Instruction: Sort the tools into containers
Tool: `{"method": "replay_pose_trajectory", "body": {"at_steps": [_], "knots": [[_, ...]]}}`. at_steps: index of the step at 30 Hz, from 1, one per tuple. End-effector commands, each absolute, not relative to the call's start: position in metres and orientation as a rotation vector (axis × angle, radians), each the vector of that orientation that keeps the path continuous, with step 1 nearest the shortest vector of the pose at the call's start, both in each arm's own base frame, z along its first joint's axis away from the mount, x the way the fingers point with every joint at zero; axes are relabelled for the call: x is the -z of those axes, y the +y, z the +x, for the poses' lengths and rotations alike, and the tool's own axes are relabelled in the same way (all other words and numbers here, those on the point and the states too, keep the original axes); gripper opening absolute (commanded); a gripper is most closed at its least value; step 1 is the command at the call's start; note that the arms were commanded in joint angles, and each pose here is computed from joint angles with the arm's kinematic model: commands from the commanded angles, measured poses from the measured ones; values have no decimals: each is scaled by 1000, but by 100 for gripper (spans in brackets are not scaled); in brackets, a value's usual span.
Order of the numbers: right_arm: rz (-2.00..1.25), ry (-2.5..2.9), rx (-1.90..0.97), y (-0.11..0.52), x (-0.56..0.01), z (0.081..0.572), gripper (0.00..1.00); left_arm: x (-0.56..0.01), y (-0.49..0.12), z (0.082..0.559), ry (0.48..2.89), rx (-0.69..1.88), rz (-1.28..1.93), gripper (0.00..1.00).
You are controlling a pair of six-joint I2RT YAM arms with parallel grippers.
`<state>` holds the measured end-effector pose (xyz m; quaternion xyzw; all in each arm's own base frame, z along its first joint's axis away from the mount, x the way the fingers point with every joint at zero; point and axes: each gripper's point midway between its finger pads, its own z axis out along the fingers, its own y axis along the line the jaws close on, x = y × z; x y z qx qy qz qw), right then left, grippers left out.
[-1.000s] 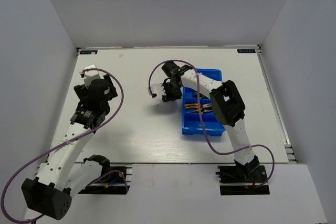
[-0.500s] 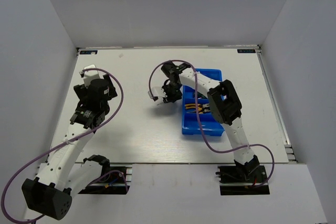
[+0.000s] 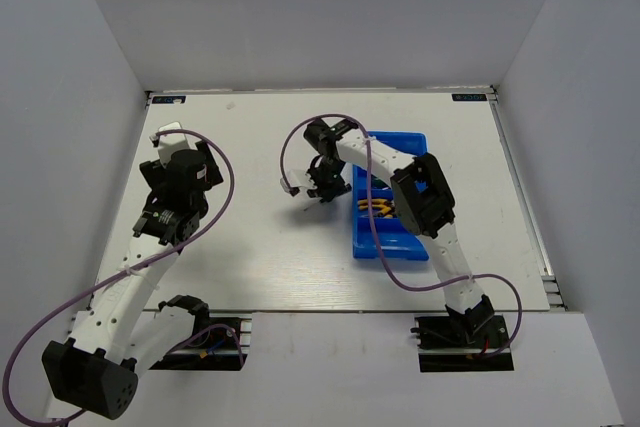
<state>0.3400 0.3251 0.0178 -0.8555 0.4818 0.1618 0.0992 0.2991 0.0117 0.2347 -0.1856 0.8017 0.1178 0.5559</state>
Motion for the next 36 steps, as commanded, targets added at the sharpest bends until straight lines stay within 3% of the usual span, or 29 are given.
{"method": "replay_pose_trajectory", "body": {"at_steps": [1,3,9,16,22,25,29,30,31,33,34,36], "knots": [[-2531,1577,-463,316,13,328,11,-240,12,299,1872,-262,-440,100],[-2494,1585,-471,322,14,328,0,-240,12,299,1872,-262,-440,100],[-2373,1558,-633,358,-13,309,0,-243,14,297,1861,-266,-448,100],[-2212,1443,-847,398,-97,279,0,-241,18,295,1859,-273,-457,100],[-2078,1471,-636,399,-159,293,0,-245,18,295,1843,-263,-461,100],[-1985,1509,-533,384,-197,297,0,-245,18,295,1843,-263,-461,100],[-1930,1622,-385,346,-204,297,0,-245,16,296,1846,-254,-456,100],[-1888,1587,-343,334,-230,292,0,-244,14,296,1850,-244,-450,100],[-1920,1659,-323,316,-205,284,0,-244,14,296,1850,-244,-450,100],[-1864,1632,-243,288,-226,282,0,-245,10,298,1850,-217,-437,100],[-1908,1726,-245,265,-190,270,0,-245,8,299,1854,-206,-431,100],[-1938,1756,-253,240,-177,257,0,-245,2,301,1861,-172,-401,100]]}}
